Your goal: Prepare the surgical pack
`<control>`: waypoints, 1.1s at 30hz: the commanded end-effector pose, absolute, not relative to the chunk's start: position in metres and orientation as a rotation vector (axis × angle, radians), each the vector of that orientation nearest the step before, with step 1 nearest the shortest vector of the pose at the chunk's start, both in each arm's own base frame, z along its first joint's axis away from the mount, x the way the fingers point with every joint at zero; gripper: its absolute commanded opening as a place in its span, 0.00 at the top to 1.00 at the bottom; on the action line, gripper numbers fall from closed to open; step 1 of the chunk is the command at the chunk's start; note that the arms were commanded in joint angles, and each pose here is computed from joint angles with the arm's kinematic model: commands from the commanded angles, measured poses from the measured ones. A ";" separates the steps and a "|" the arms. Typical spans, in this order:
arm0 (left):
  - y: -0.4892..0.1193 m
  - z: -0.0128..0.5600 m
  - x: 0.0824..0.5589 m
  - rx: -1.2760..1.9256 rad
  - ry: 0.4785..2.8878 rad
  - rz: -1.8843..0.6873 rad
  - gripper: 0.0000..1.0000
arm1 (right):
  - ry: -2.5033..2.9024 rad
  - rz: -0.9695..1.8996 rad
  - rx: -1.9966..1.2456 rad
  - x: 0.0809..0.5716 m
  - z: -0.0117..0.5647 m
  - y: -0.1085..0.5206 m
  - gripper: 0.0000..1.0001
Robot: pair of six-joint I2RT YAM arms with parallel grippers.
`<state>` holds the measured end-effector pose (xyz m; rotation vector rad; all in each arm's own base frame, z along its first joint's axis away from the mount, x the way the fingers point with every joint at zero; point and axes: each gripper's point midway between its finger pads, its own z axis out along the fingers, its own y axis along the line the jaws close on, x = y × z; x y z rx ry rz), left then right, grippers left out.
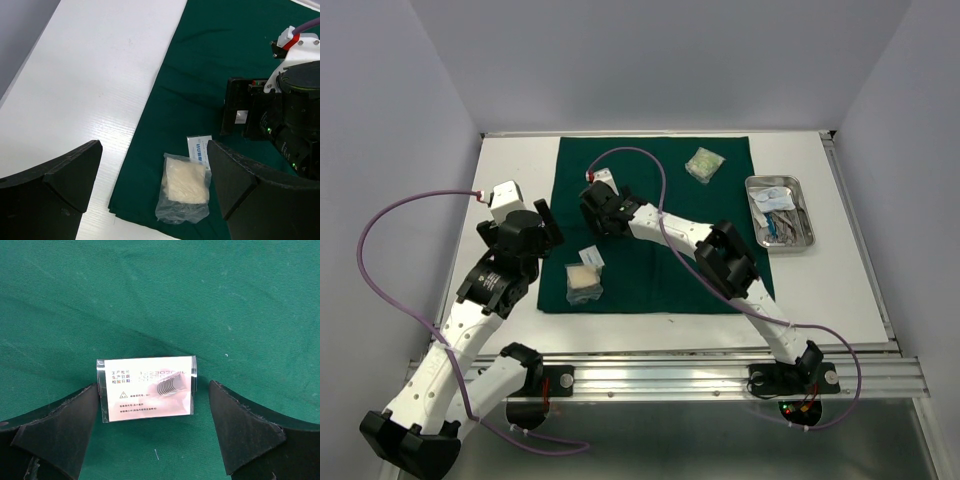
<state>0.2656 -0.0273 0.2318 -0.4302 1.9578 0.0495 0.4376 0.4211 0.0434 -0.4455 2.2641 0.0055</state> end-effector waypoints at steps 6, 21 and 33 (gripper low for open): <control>-0.024 0.237 0.266 -0.447 1.923 0.048 0.01 | 2.256 0.006 -0.396 0.449 0.045 0.415 0.02; -0.026 0.235 0.266 -0.440 1.927 0.037 0.01 | 2.285 0.103 -0.380 0.442 0.042 0.418 0.31; -0.029 0.228 0.269 -0.428 1.945 0.032 0.01 | 2.205 0.099 -0.353 0.443 0.091 0.406 0.37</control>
